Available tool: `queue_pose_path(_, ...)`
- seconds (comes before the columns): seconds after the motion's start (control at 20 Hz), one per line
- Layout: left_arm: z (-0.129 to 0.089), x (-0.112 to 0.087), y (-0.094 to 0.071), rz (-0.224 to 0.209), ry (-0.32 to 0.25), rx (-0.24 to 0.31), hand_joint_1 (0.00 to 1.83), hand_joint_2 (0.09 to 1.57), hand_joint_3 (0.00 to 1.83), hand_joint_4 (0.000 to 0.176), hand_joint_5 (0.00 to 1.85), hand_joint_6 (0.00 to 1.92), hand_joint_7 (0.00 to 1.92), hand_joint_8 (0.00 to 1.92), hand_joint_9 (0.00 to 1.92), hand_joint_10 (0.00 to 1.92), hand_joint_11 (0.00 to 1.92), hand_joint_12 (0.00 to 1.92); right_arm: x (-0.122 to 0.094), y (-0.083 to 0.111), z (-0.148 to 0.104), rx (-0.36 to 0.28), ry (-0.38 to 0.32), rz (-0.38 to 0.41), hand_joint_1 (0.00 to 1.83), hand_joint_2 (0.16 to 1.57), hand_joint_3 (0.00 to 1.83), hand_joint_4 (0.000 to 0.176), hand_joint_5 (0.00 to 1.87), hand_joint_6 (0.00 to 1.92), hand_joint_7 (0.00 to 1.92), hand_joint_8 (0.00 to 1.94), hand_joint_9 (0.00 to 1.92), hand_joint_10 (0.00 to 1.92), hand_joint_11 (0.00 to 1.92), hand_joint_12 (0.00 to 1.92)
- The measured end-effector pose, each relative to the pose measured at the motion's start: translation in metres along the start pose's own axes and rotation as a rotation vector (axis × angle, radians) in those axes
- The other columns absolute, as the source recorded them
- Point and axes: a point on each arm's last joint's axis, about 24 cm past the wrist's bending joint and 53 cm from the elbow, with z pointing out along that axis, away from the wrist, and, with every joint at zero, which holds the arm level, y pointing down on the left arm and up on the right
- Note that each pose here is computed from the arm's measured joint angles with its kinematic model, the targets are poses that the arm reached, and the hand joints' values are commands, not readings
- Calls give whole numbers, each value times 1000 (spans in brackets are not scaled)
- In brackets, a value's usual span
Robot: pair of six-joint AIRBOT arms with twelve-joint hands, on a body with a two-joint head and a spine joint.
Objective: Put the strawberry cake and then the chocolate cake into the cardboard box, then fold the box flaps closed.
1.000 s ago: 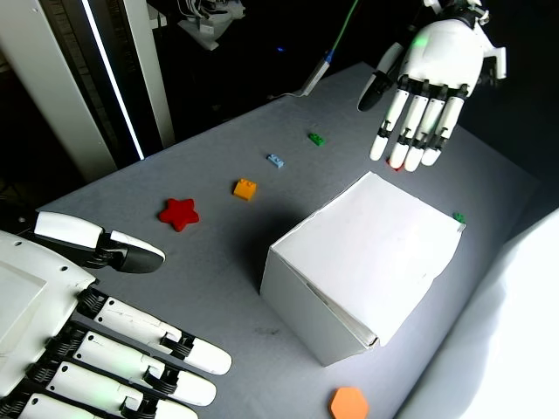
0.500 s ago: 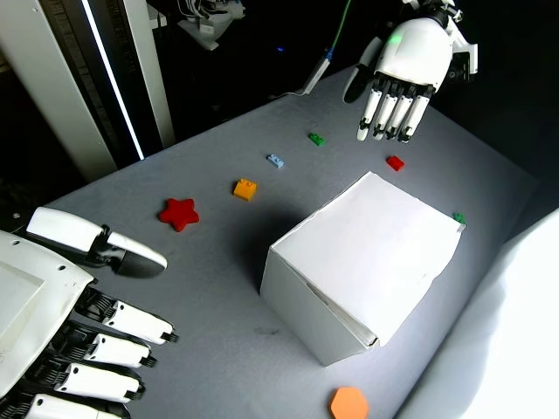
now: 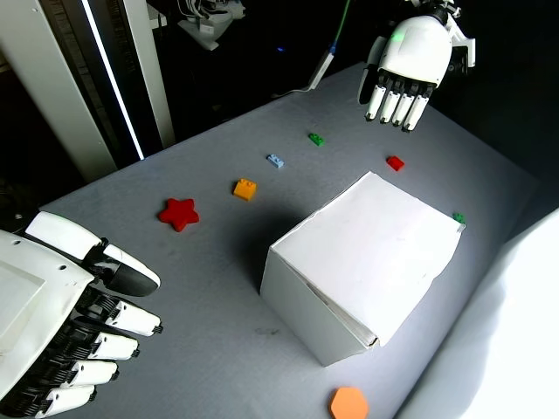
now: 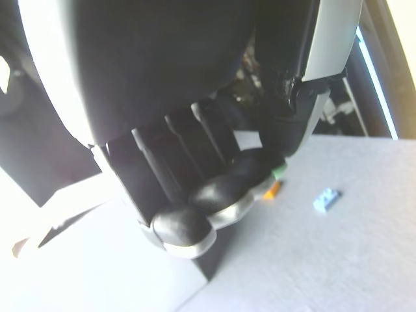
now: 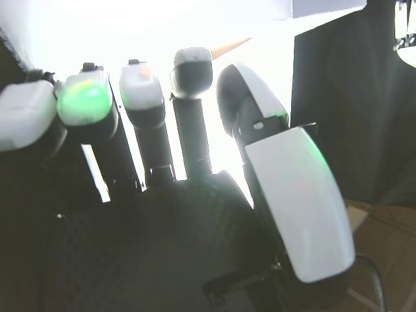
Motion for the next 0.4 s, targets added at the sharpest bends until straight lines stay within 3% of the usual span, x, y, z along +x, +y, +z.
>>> queue_pose_path(0.2,1,-9,-6,16,-24,14,375,1496,2,0,822,1777,976,1820,961,1921,803,1921,0,0,0,0,1,0,558,1513,0,0,1093,1888,1246,1941,1283,1921,1205,1921)
queue_pose_path(0.25,1,-10,-7,15,-27,14,404,1481,0,0,805,1737,966,1817,926,1921,709,1921,0,0,0,-1,1,0,606,1492,0,0,1100,1860,1264,1941,1303,1921,1209,1921)
queue_pose_path(0.4,1,-10,-7,16,-25,14,441,1469,0,0,818,1733,966,1829,934,1921,724,1921,1,0,0,-1,2,-3,606,1494,0,0,1123,1919,1287,1941,1316,1921,1206,1921)
